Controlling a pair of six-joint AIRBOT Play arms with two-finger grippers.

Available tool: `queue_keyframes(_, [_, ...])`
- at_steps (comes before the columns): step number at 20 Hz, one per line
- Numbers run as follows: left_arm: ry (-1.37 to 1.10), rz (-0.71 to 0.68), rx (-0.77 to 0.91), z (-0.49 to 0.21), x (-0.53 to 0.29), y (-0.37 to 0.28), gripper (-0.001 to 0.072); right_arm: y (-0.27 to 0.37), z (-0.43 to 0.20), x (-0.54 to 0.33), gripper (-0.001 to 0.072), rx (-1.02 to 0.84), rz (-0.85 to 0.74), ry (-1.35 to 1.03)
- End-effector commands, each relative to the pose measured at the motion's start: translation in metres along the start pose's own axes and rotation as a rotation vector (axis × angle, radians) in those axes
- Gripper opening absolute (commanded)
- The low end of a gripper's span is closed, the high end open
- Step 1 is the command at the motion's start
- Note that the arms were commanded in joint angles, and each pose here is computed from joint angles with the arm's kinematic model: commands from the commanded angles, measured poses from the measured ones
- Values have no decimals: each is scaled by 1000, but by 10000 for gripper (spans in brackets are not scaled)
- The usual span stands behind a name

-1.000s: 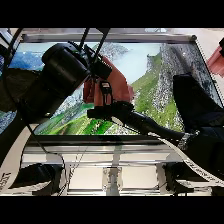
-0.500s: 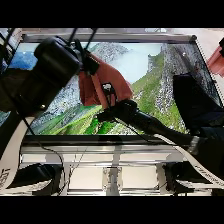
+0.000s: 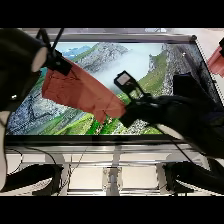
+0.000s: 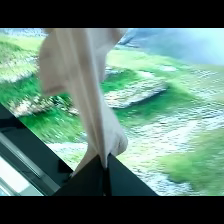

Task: Fold the clothes and pants, and hang the long-sleeved shirts on hangers.

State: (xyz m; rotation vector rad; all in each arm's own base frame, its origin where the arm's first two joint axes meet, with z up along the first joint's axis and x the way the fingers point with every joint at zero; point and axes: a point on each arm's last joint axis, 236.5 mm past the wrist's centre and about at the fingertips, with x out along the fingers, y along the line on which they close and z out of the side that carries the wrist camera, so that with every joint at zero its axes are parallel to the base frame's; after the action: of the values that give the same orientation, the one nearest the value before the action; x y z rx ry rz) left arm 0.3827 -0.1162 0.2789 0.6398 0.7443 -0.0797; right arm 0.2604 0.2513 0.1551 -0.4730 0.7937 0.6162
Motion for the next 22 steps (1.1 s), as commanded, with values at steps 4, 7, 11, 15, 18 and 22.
queue_keyframes(4, [-54, -321, -56, -29, -79, -37, 29, -21, -6, -90, 5, -58, 4, -164])
queue_keyframes(7, [-43, -464, -135, -47, -114, -54, 28, -18, -6, -122, 4, -43, 51, -239])
queue_keyframes(11, [-91, -738, -88, -45, -160, -102, 28, -12, -10, -162, 4, -39, 118, -245])
queue_keyframes(15, [-56, -849, -47, -41, -161, -131, 28, -14, -33, -179, 4, -25, 131, -159])
queue_keyframes(18, [64, -788, -62, -45, -111, -134, 28, -38, -41, -173, 3, -16, 30, -109])
queue_keyframes(22, [322, -742, -146, -76, -24, -139, 28, -58, -51, -154, 3, -41, -77, 8])
